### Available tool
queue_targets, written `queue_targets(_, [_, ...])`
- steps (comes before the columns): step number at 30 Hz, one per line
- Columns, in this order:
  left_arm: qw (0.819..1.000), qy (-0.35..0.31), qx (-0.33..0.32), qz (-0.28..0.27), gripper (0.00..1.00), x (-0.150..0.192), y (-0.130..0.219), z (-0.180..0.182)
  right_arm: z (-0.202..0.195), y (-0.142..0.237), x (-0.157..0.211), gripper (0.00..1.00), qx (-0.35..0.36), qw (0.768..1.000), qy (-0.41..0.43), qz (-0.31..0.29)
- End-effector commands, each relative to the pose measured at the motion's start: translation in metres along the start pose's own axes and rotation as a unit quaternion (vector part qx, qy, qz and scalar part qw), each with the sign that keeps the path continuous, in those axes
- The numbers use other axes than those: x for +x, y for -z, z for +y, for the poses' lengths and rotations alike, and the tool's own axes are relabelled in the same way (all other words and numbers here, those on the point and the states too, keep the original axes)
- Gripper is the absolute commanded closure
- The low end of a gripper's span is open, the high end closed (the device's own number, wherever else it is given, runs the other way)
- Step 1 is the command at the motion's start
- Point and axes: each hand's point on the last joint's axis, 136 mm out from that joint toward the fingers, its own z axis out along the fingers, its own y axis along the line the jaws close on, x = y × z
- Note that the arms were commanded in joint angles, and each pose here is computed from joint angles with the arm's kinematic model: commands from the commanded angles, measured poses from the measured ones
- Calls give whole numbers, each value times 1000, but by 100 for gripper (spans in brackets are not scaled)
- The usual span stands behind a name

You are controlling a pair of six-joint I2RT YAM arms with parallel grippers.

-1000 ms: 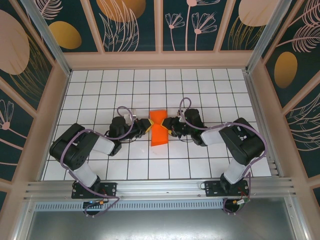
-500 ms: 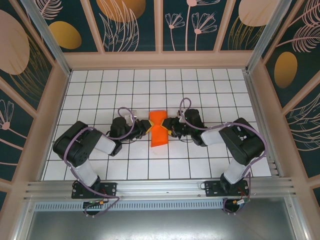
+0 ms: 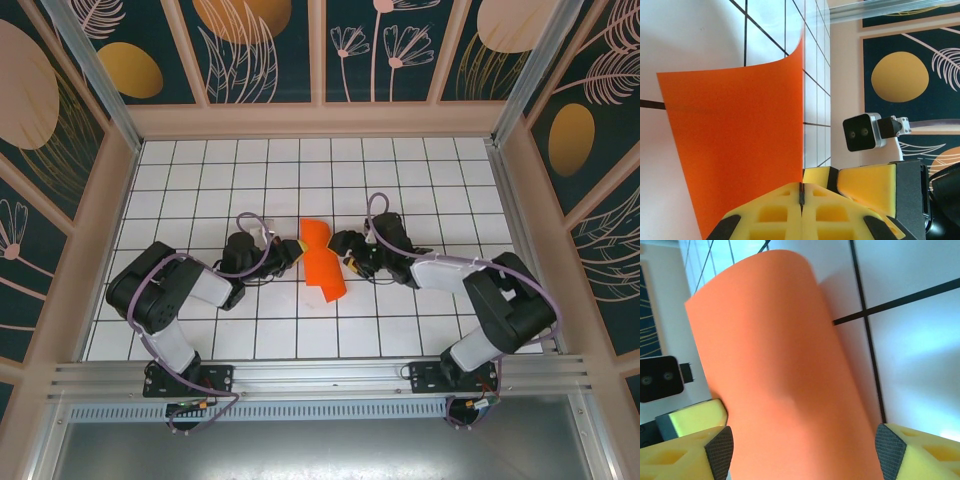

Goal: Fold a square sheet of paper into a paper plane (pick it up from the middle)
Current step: First fold in half a square sheet of paper at the center of the table.

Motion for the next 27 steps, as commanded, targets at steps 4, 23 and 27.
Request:
queue_targets(4, [999,-26,44,19,100,9,-11,-29,-14,21,-7,22,44,998,28,-23])
queue_targets(23, [999,-2,-46,4,100,27,-24,16,-22,31,1,24,-4,993,98,67])
queue_targets(27, [997,-10,-73,20,100,31,-27,29,-26,16,9,29,9,991,95,90])
